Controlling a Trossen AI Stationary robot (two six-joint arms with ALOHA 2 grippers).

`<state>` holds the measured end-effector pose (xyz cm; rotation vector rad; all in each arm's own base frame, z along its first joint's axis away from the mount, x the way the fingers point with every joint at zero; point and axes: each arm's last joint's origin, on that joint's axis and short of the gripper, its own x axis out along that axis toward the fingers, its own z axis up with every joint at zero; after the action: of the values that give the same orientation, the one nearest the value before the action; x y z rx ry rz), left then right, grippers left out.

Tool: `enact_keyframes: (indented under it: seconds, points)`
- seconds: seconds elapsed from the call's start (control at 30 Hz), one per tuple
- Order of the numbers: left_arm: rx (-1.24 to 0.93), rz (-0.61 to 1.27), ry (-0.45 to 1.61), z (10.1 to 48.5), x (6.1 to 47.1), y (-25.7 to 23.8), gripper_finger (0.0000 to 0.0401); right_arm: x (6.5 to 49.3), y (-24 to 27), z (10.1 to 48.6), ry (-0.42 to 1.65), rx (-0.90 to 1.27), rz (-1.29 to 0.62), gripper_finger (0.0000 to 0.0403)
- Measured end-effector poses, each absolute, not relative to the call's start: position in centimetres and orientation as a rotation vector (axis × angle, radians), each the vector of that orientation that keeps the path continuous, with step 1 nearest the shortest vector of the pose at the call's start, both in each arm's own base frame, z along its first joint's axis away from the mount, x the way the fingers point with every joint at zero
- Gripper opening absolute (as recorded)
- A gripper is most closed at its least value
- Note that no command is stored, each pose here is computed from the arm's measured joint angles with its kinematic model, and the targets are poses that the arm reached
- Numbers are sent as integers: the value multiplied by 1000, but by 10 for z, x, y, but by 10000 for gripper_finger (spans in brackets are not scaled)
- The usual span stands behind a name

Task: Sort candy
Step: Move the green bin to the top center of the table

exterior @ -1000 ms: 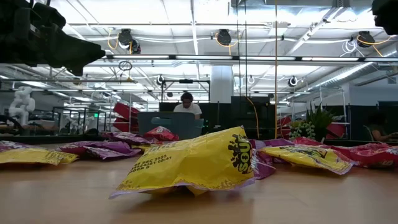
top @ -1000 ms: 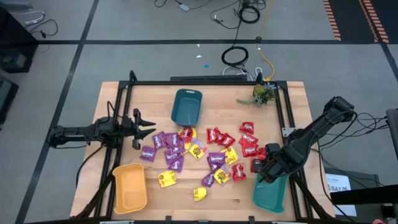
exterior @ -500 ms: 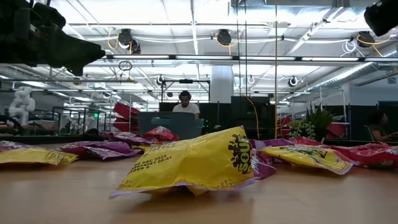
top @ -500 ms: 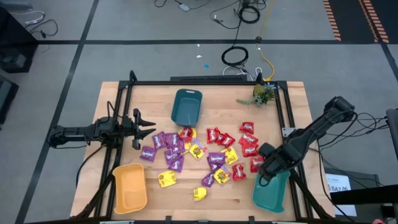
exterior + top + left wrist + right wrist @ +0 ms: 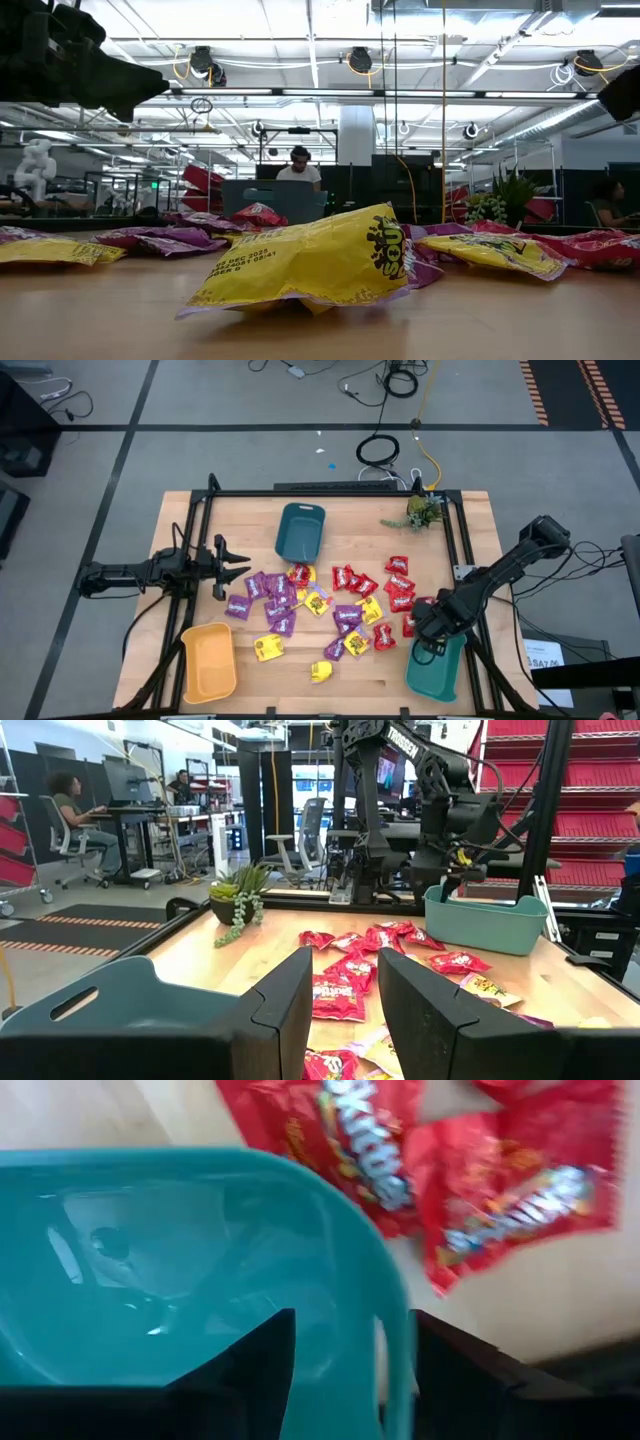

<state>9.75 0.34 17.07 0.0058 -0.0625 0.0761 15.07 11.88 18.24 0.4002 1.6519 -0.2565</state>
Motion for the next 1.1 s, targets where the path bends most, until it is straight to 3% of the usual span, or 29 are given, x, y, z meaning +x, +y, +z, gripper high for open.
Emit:
enact_keyframes:
  seconds: [0.1, 0.3, 0.47, 0.6, 0.93, 1.1]
  points:
    - [6, 76, -62, 171, 98, 3, 125, 150, 118, 174, 1636, 409, -242, 145]
    - [6, 76, -63, 171, 97, 3, 125, 150, 119, 173, 1644, 426, -216, 12]
    - [6, 76, -62, 171, 97, 3, 125, 151, 121, 177, 1714, 542, -222, 2]
    - [6, 76, -62, 171, 98, 3, 125, 163, 125, 204, 1672, 587, -225, 1]
    - [6, 76, -61, 171, 98, 3, 125, 203, 92, 309, 1324, 690, -449, 1]
    - [6, 76, -61, 171, 98, 3, 125, 224, 50, 335, 1239, 708, -542, 0]
